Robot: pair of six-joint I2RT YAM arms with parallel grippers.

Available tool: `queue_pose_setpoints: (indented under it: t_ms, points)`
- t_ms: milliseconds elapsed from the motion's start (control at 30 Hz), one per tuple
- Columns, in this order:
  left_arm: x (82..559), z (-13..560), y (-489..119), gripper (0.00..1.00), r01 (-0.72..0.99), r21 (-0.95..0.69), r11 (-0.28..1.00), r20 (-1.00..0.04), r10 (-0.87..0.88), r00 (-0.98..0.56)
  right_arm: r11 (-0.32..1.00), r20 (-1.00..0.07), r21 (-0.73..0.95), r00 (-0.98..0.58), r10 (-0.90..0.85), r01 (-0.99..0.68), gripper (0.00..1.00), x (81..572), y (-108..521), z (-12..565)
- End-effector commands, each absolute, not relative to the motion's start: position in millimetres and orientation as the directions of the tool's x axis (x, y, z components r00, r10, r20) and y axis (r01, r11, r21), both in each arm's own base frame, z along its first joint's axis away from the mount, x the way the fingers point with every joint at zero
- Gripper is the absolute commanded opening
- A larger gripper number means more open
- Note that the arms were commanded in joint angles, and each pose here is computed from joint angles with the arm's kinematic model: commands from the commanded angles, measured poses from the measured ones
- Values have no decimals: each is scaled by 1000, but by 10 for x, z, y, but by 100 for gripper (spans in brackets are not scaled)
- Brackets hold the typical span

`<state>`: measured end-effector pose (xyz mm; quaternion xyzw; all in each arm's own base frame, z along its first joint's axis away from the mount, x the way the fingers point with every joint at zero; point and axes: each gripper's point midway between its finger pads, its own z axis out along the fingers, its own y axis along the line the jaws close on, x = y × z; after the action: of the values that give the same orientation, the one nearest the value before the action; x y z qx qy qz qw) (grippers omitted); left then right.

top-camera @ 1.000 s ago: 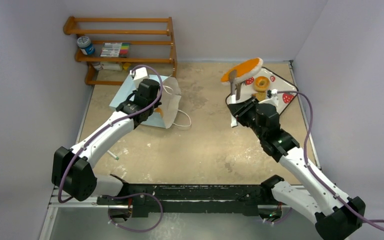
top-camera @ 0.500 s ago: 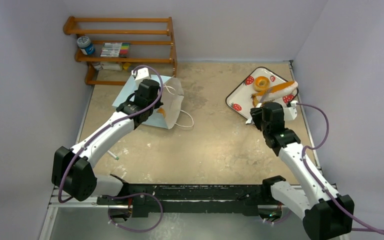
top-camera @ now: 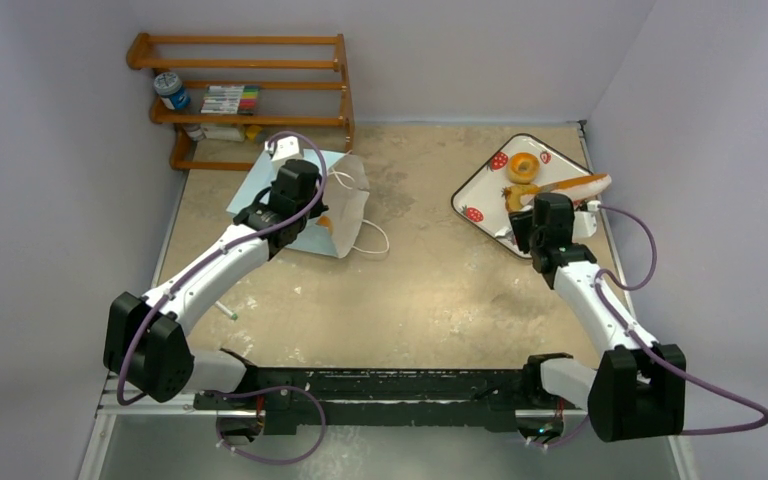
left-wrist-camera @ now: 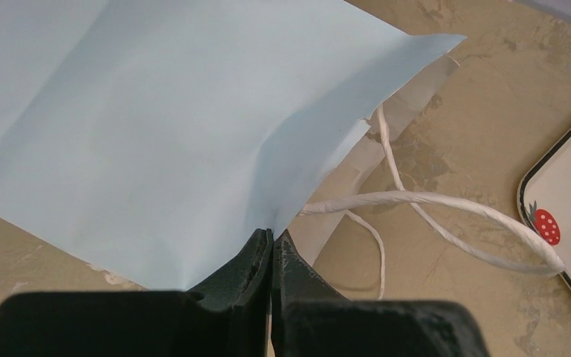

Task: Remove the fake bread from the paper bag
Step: Place the fake bread in the container.

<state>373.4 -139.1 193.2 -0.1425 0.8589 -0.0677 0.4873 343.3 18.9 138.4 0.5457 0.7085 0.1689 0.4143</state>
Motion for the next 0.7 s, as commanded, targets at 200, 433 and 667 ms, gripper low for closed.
queue_pose_setpoints:
  t_ms: [200, 433, 667]
  points:
    - [3909, 2079, -1503, 0, -150, -327, 933, -831, -359, -425, 377, -418, 741, -58, 907, 556, 35, 3830, 41, 1679]
    - [3967, 2046, -1559, 0, -152, -353, 923, -821, -384, -422, 424, -444, 715, -107, 889, 556, 38, 4040, -54, 1726]
    - [4000, 2014, -1590, 0, -155, -373, 915, -815, -403, -417, 441, -455, 702, -125, 882, 559, 44, 4100, -126, 1758]
